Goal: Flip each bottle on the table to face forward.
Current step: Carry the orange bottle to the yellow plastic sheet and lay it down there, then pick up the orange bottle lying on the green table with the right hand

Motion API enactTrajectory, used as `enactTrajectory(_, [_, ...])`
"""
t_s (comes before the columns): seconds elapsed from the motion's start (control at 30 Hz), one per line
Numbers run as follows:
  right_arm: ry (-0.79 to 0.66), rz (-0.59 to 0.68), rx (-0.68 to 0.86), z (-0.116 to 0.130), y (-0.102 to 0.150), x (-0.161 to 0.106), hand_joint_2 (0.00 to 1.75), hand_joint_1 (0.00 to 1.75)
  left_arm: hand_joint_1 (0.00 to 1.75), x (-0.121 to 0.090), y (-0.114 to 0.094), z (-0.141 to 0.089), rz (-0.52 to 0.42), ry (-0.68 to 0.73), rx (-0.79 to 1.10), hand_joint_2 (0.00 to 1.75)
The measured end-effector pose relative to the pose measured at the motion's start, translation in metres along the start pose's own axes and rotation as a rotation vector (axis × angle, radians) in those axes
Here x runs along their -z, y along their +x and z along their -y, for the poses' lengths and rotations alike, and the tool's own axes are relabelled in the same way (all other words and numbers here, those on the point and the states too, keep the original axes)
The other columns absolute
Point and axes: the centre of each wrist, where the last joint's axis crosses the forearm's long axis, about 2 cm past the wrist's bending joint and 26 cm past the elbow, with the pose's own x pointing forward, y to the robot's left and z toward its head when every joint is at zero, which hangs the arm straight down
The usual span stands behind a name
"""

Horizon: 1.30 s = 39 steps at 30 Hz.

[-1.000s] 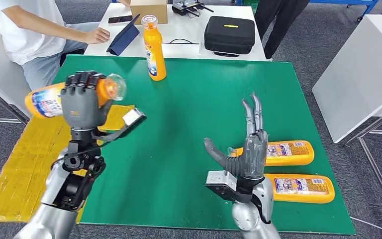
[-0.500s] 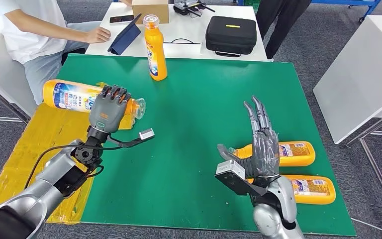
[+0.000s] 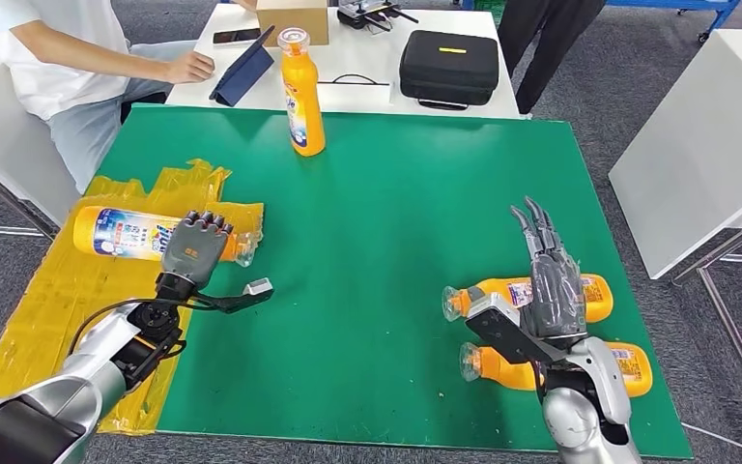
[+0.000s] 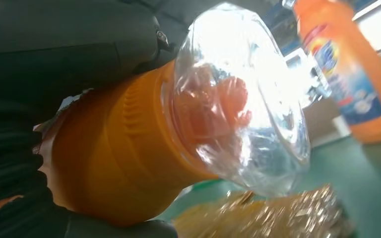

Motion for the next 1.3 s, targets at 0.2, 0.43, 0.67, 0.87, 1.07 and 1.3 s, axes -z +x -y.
enactTrajectory(0.2, [0.011,-0.001,-0.020,-0.001,-0.001,0.001,1.75,0.00,0.48,-0.007,0.001,0.009,-0.098,-0.107,-0.013,1.75])
enactTrajectory(0.43, [0.011,-0.004,-0.022,-0.003,-0.002,0.005,1.75,0.00,0.00,-0.010,0.001,0.013,-0.131,-0.153,-0.074,1.75])
enactTrajectory(0.67, [0.013,-0.013,-0.022,-0.004,-0.005,0.008,1.75,0.00,0.00,-0.007,0.002,0.010,-0.138,-0.106,-0.207,1.75])
enactTrajectory(0.87, [0.013,-0.033,-0.038,-0.003,-0.009,0.008,1.75,0.00,0.00,-0.002,0.005,0.004,-0.151,-0.065,-0.368,1.75])
enactTrajectory(1.07, [0.015,-0.038,-0.050,-0.003,-0.011,0.009,1.75,0.00,0.00,0.000,0.008,0.001,-0.179,-0.060,-0.423,1.75])
enactTrajectory(1.3, [0.125,-0.057,-0.186,0.006,-0.022,0.013,1.75,0.00,0.00,0.005,0.021,-0.012,-0.057,0.033,-0.847,1.75])
